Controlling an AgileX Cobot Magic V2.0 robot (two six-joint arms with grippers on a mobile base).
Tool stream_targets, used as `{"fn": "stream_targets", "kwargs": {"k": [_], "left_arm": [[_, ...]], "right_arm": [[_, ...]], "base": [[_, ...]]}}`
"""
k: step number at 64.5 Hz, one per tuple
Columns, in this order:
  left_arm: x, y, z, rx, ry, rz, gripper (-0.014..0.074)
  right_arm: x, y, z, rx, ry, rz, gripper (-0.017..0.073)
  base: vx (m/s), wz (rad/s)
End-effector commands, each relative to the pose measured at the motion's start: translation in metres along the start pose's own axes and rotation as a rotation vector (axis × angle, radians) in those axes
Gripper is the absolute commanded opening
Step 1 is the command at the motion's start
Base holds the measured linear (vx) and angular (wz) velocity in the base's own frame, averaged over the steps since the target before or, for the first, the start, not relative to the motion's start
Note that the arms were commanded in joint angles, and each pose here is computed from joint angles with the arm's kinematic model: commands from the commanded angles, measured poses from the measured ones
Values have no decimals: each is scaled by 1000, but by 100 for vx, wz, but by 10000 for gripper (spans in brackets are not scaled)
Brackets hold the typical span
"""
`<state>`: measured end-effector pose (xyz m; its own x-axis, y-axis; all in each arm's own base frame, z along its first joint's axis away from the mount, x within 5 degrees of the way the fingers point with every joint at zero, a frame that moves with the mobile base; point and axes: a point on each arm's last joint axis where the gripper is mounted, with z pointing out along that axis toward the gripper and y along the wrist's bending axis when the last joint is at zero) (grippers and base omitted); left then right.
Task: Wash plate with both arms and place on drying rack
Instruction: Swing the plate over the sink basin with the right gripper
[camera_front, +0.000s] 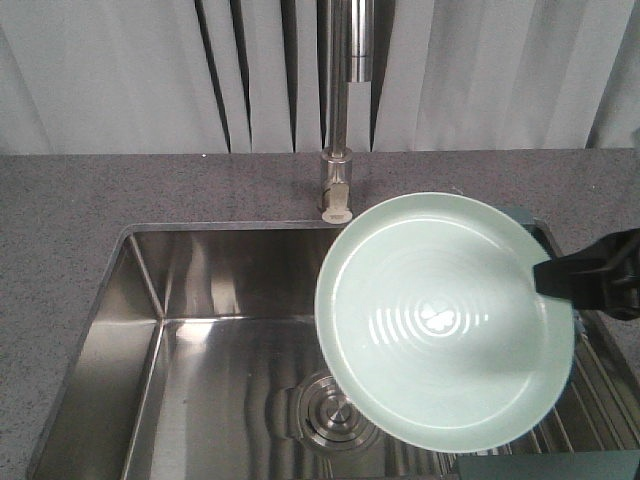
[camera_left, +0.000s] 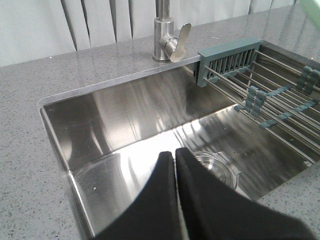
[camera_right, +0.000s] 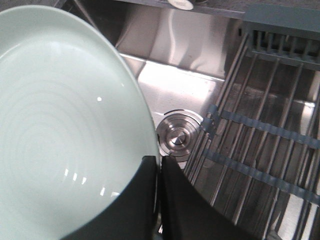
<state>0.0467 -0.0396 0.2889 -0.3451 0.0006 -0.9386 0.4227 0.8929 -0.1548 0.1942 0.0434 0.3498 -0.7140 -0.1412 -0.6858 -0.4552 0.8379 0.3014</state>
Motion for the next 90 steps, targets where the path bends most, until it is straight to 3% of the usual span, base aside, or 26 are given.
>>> {"fn": "stream_targets", "kwargs": {"k": [1, 13, 19, 32, 42, 52, 57, 65, 72, 82, 90], "left_arm": [[-12, 0, -2, -6, -72, -27, -6], [-12, 0, -2, -6, -72, -27, -6], [-12, 0, -2, -6, -72, -27, -6], [-12, 0, -2, -6, -72, -27, -6], [-12, 0, -2, -4, -69, -27, -6], [-11, -1, -2, -2, -64, -26, -6], [-11, -1, -2, -3, -65, -26, -6], [-11, -1, -2, -3, -65, -26, -6], [-11, -1, -2, -3, -65, -26, -6], [-12, 0, -2, -4, -67, -26, -6], [-11, -1, -2, -3, -65, -26, -6]], "right_arm": [[-19, 9, 13, -8, -84, -27, -1], [-27, 23, 65, -4, -44, -50, -1], [-31, 25, 88, 14, -61, -21, -1], [-52, 27, 120, 18, -88, -13, -1], [-65, 9, 133, 117, -132, -68, -1], [-61, -16, 121, 211, -69, -39, -1], [-56, -20, 110, 229, -3, -45, -1], [-45, -9, 92, 201, 88, -47, -1], [-45, 14, 81, 120, 61, -29, -1], [-48, 41, 107, 36, 15, -16, -1], [-56, 37, 136, 57, -48, 22, -1]], "base": [[0, 0], [0, 0], [0, 0], [0, 0], [0, 0], [0, 0], [0, 0], [0, 0], [0, 0], [0, 0], [0, 0]]}}
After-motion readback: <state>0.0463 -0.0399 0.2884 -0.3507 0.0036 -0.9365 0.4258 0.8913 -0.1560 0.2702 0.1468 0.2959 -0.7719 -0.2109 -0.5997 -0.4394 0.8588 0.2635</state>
